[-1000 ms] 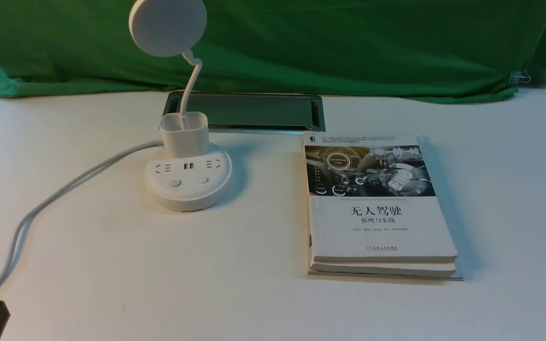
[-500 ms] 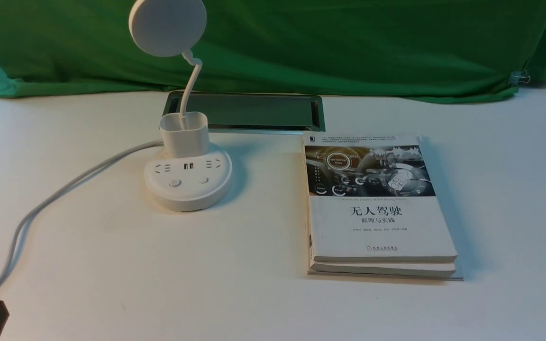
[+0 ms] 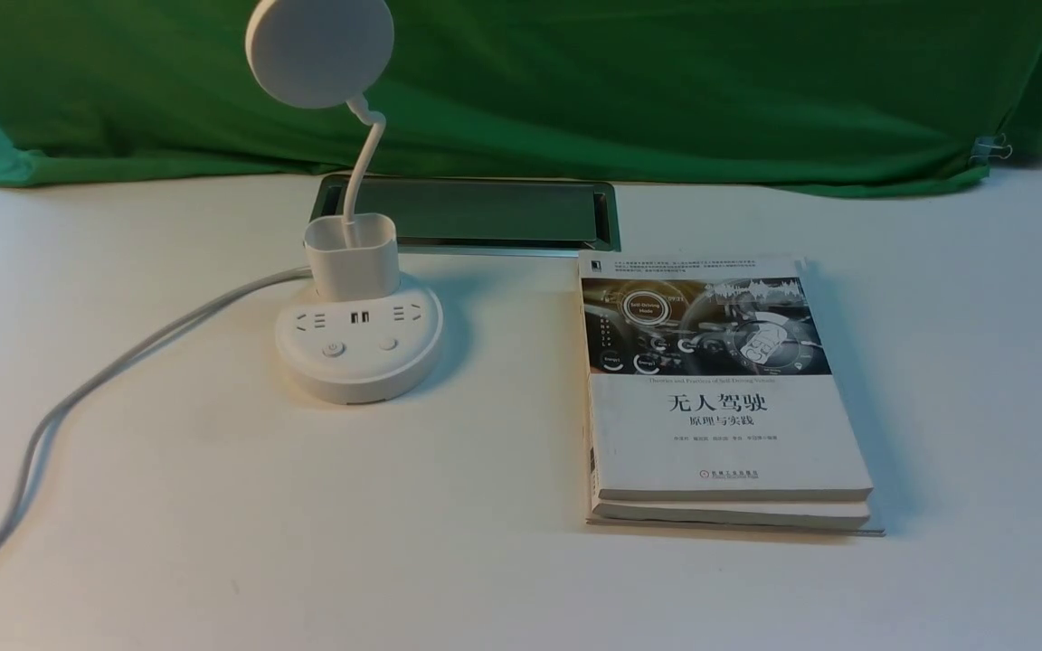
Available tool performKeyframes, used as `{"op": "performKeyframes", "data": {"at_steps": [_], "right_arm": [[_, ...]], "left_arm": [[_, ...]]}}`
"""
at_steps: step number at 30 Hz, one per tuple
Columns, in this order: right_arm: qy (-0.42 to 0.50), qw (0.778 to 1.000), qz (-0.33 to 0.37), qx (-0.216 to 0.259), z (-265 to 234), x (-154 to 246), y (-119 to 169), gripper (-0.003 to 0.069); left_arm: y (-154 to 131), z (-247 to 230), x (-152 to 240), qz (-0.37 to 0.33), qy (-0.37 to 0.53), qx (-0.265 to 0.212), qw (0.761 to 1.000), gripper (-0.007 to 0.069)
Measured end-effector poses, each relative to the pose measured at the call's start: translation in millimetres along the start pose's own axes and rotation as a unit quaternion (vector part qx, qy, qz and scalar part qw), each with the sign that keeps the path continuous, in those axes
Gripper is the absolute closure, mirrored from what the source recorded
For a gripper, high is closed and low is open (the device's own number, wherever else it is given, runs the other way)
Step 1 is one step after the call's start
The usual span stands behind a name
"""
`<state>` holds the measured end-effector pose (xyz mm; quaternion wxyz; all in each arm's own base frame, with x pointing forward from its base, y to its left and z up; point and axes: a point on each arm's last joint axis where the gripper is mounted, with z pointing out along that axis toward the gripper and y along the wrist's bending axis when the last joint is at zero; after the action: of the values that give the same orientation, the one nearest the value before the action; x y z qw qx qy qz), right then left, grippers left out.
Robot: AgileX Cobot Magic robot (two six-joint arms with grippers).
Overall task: Turn on the desk lamp on the white desktop with your hand.
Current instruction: 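Press the power button on the lamp base to turn the lamp on with the left gripper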
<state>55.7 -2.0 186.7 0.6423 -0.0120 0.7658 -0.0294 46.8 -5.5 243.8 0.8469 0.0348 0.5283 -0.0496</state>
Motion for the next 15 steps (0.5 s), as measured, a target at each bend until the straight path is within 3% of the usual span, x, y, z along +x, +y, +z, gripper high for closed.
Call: {"op": "performKeyframes", "data": {"at_steps": [5, 9, 12, 15], "right_arm": [[0.000, 1.000, 0.000, 0.000, 0.0, 0.0, 0.0, 0.0419], [0.000, 1.000, 0.000, 0.000, 0.0, 0.0, 0.0, 0.0418], [0.000, 1.000, 0.000, 0.000, 0.0, 0.0, 0.0, 0.0418], [0.000, 1.000, 0.000, 0.000, 0.0, 0.0, 0.0, 0.0418]], "left_arm": [[0.7, -6.4, -33.5, -0.021, -0.187, 0.000, 0.982, 0.0604], [3.7, -9.8, -54.2, -0.062, -0.259, -0.004, 0.964, 0.0604], [3.5, 2.1, -84.4, -0.073, -0.229, 0.000, 0.971, 0.0604], [1.8, 33.5, -132.0, -0.082, -0.097, 0.003, 0.992, 0.0604]]}}
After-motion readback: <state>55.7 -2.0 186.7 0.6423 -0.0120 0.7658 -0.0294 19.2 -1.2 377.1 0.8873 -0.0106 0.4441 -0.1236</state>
